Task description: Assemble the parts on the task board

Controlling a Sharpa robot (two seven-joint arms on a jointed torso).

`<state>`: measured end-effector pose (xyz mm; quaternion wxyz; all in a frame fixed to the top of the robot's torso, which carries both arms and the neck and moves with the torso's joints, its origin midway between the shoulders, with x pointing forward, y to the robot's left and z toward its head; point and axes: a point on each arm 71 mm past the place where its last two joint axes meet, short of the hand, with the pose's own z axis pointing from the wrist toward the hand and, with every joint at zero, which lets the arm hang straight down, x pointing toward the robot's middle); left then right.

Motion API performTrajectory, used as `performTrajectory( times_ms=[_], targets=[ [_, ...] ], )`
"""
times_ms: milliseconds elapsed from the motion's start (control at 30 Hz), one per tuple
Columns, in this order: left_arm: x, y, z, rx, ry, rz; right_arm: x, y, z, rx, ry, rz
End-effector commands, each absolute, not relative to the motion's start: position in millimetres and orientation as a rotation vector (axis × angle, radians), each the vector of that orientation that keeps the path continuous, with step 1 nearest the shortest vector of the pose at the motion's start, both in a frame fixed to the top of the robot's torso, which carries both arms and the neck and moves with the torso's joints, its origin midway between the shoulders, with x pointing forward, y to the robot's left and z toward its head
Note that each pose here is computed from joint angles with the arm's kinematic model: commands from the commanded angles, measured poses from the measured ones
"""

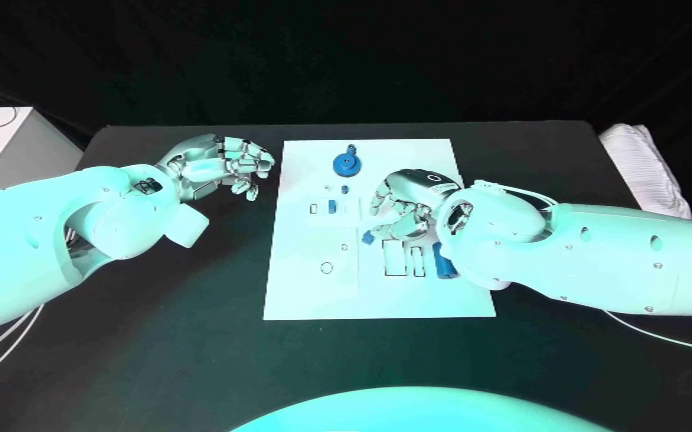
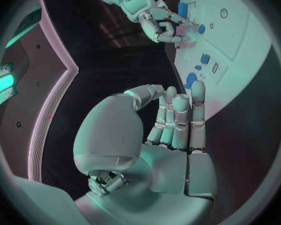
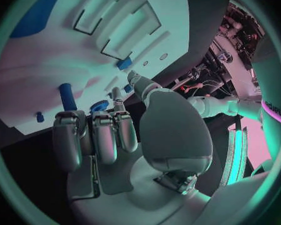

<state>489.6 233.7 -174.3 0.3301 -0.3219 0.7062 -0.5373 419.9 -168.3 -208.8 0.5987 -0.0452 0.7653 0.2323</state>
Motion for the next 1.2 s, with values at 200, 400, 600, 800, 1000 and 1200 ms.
performTrajectory(
  times_ms=[200, 400, 600, 800, 1000, 1200],
  targets=[
    [487.1, 233.6, -170.6, -0.87, 1.787, -1.441, 421, -161, -216, -0.119, 1.795, 0.474],
    [485.6, 233.8, -170.4, -0.871, 1.789, -1.443, 421, -157, -220, -0.123, 1.81, 0.467],
    [485.1, 234.2, -170.5, -0.872, 1.793, -1.441, 420, -154, -221, -0.13, 1.823, 0.46],
    [484.8, 235.5, -170.6, -0.875, 1.795, -1.438, 421, -154, -223, -0.143, 1.838, 0.428],
    [484.5, 235.9, -170.8, -0.876, 1.799, -1.436, 421, -154, -225, -0.156, 1.85, 0.409],
    [484.3, 236.3, -171.1, -0.878, 1.802, -1.433, 421, -153, -226, -0.164, 1.857, 0.401]
  ],
)
